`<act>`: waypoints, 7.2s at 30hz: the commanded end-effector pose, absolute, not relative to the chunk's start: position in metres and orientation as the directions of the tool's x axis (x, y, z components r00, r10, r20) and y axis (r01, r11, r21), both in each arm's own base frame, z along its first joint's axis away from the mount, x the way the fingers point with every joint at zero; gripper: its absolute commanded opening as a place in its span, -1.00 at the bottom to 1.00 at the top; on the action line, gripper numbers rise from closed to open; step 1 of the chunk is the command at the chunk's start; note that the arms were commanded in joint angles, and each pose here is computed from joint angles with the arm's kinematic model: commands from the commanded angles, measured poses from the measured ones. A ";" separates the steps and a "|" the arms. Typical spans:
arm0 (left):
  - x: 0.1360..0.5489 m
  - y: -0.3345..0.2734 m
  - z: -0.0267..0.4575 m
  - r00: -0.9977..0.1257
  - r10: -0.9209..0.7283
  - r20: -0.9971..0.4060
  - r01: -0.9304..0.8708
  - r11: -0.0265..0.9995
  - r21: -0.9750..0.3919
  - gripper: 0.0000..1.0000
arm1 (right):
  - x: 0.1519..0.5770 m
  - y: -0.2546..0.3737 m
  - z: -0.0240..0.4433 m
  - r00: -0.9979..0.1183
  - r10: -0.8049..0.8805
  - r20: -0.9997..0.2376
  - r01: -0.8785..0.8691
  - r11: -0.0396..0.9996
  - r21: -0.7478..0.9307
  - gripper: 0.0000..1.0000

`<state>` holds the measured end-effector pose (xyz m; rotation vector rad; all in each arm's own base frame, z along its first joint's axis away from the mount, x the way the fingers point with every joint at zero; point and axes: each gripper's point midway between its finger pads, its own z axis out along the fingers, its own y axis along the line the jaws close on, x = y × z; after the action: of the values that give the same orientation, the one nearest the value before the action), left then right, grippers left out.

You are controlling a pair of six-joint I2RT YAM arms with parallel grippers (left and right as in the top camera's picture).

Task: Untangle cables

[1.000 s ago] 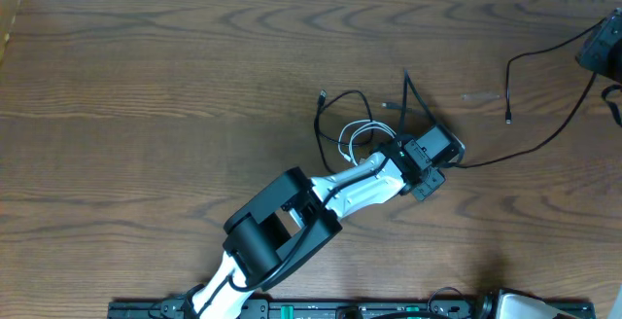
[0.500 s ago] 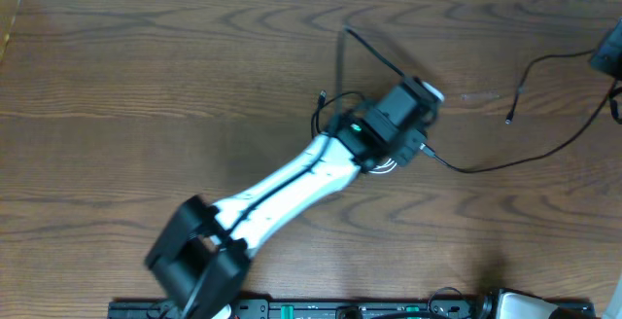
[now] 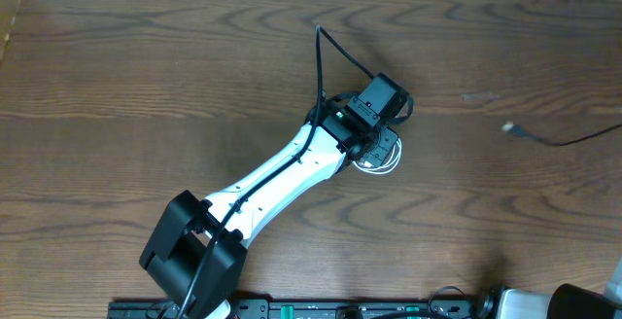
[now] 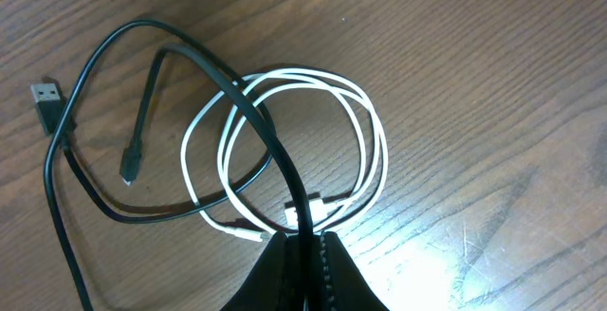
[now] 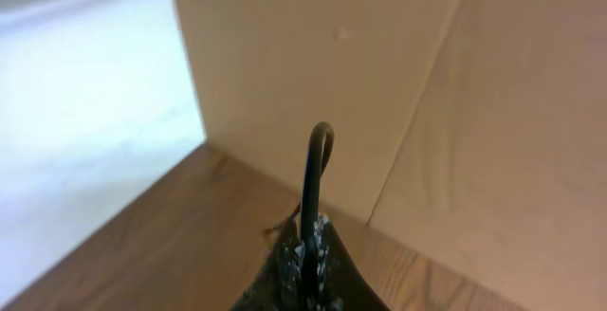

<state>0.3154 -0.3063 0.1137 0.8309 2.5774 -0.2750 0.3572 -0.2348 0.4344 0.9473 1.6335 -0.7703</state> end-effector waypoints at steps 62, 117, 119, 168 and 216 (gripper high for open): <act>0.314 -0.304 0.109 -0.750 0.507 -0.425 0.585 0.808 -0.069 -0.85 | 0.340 -0.247 0.130 -0.605 0.792 -0.078 0.699 0.576 0.424 0.98; 0.332 -0.258 0.214 -0.761 0.192 -0.620 0.357 0.921 -0.153 -0.50 | 0.386 0.006 0.198 -0.996 0.037 -0.082 0.010 0.951 0.308 0.98; 0.333 -0.231 0.204 -0.787 0.196 -0.585 0.292 0.954 -0.072 -0.57 | 0.385 0.019 0.198 -0.997 0.003 -0.081 -0.023 0.951 0.308 0.99; 0.322 -0.082 0.174 -0.931 -0.070 -0.357 -0.120 0.986 0.119 -0.31 | 0.359 0.294 0.059 -0.868 -0.372 -0.328 -0.450 0.869 0.207 0.79; 0.308 -0.002 0.165 -0.892 -0.380 -0.244 -0.409 0.909 0.080 -0.29 | 0.335 0.309 -0.010 -0.923 -0.210 -0.322 -0.207 0.977 -0.043 -0.70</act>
<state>0.3089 -0.0036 0.1634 -0.5737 2.8553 0.1895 0.3458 0.3086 0.0024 -0.2748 2.7676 0.0206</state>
